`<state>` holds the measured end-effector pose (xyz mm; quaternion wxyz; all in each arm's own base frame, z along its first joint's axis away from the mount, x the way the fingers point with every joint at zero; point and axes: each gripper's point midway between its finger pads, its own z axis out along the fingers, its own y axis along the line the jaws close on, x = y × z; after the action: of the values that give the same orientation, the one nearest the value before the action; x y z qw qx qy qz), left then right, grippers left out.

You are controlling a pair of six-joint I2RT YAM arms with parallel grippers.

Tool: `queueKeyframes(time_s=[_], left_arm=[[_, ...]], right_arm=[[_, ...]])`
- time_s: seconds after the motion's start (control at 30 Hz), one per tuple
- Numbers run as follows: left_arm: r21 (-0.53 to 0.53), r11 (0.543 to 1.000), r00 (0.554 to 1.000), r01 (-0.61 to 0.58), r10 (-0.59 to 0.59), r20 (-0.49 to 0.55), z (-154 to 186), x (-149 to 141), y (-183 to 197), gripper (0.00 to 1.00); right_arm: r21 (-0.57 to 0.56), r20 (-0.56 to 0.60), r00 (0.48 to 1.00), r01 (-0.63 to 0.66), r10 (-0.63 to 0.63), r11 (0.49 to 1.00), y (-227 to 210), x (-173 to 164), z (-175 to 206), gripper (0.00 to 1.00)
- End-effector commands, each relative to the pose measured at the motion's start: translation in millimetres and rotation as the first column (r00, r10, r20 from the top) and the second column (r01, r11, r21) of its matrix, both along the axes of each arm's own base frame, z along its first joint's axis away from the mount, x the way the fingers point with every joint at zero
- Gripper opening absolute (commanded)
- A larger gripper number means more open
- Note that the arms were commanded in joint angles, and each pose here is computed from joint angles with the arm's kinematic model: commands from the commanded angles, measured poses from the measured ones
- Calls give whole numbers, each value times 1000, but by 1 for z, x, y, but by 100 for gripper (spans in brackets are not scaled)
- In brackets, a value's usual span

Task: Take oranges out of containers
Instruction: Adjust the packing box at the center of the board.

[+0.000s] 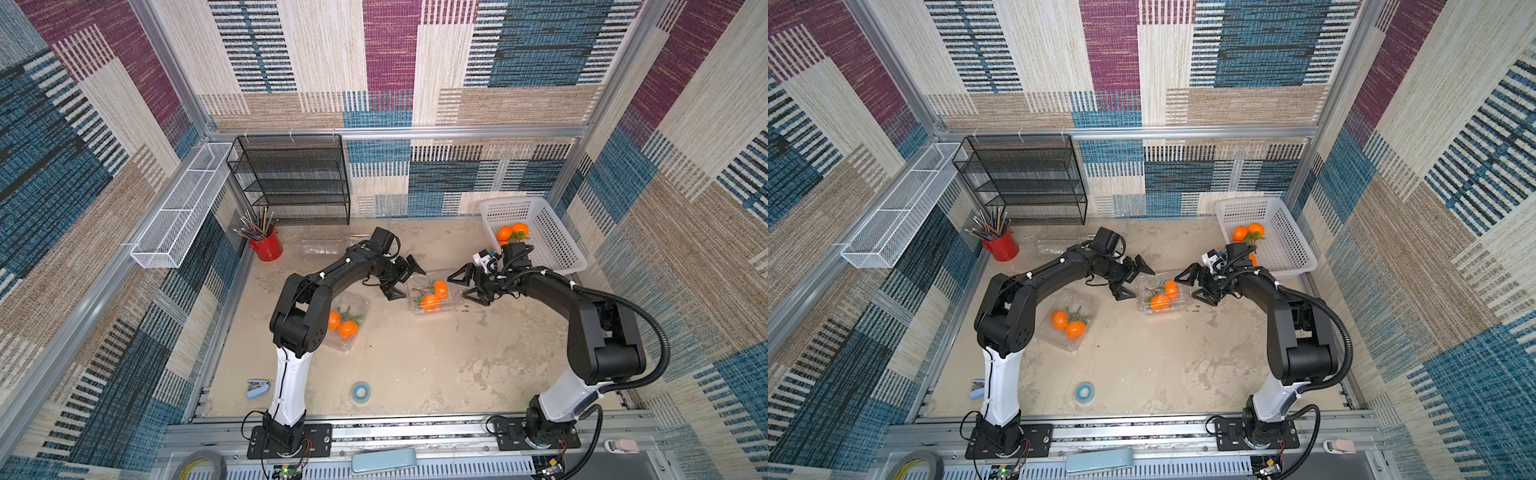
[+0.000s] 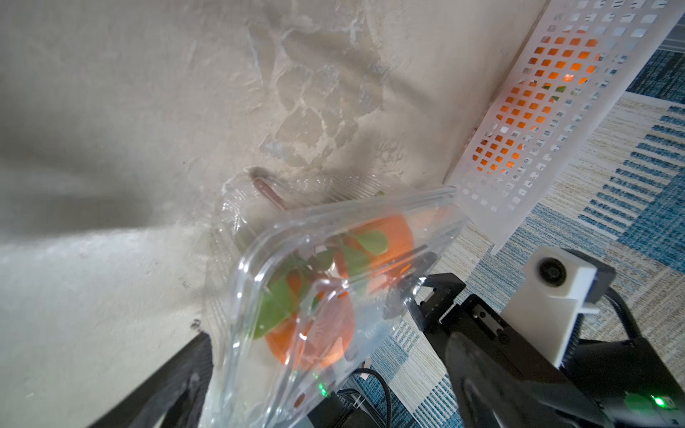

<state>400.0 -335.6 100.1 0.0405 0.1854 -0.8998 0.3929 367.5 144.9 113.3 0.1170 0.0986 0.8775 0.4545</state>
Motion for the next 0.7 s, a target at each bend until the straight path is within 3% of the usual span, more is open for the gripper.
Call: queueKeyframes(time_s=[0.0, 0.67], left_arm=[[5, 999, 999, 36, -36, 7, 0, -4, 0, 99], [0, 999, 999, 45, -45, 1, 2, -9, 1, 99]], right_arm=[[33, 51, 999, -18, 16, 999, 0, 5, 6, 98], [138, 194, 980, -79, 52, 987, 11, 11, 31, 98]])
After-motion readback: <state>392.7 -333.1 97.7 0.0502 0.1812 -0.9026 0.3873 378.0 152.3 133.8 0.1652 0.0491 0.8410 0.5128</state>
